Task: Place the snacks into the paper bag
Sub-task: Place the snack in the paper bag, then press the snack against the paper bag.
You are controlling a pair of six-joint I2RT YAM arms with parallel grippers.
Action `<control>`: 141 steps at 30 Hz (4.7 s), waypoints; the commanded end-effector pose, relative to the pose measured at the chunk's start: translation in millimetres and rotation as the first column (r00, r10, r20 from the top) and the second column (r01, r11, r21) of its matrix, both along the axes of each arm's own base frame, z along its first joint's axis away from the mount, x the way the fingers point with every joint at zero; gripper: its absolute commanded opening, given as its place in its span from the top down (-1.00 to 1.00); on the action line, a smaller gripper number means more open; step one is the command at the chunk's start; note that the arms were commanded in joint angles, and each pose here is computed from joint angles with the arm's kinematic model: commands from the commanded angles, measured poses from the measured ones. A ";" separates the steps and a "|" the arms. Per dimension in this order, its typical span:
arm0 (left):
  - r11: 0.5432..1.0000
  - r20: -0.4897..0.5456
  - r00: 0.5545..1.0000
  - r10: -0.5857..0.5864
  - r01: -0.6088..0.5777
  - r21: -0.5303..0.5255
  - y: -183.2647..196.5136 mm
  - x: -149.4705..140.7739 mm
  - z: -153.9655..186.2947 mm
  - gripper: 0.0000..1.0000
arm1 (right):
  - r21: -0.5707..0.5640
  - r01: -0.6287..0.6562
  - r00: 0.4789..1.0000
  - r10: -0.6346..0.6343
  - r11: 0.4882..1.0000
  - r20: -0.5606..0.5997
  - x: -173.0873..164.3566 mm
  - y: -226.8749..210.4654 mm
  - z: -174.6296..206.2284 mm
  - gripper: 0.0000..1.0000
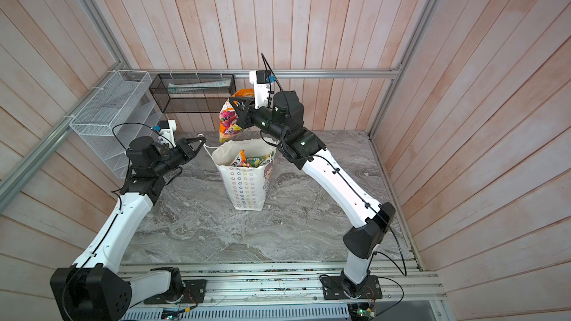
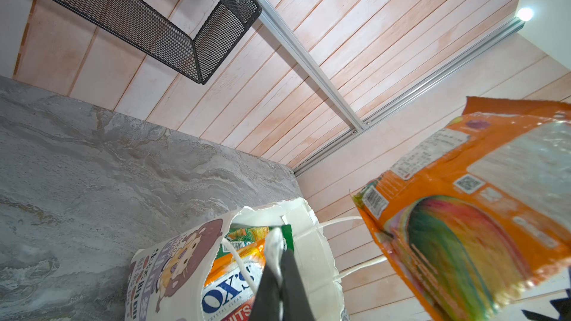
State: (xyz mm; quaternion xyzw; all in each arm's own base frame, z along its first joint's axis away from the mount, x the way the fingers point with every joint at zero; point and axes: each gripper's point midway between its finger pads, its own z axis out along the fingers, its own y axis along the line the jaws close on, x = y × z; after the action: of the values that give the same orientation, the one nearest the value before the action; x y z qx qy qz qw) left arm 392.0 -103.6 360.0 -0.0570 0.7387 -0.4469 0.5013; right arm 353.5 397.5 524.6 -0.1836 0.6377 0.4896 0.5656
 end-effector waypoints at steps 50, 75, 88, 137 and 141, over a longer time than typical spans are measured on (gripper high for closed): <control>1.000 0.098 0.995 0.002 0.000 -0.019 3.4 -3.2 25.6 1.00 | -0.081 0.384 0.909 -0.392 0.920 -0.138 -14.2 -19.6 -105.8 1.00; 1.000 0.103 0.995 0.006 -0.004 -0.014 3.9 -3.7 26.8 1.00 | -0.161 0.250 0.891 -0.292 0.955 -0.347 -1.0 23.9 -181.0 0.54; 1.000 0.101 0.995 0.004 -0.003 -0.016 3.9 -3.2 26.7 1.00 | -0.392 0.311 0.897 -0.404 0.866 -0.179 7.7 -30.2 -142.1 0.22; 1.000 0.119 0.993 -0.005 0.006 -0.013 3.0 -4.8 29.5 1.00 | -0.606 0.009 0.818 -0.354 0.796 -0.453 55.9 -10.9 -273.6 0.08; 1.000 0.116 0.993 0.002 -0.001 -0.010 4.2 -4.2 28.2 1.00 | -0.512 0.098 0.893 -0.302 0.853 -0.332 54.8 -18.0 -193.4 0.02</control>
State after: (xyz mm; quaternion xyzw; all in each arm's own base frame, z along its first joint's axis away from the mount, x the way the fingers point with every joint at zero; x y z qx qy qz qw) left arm 390.4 -105.0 362.5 -0.0525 0.7343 -0.4570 0.4992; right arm 415.6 384.2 253.0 -0.1282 0.9001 0.2439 0.3375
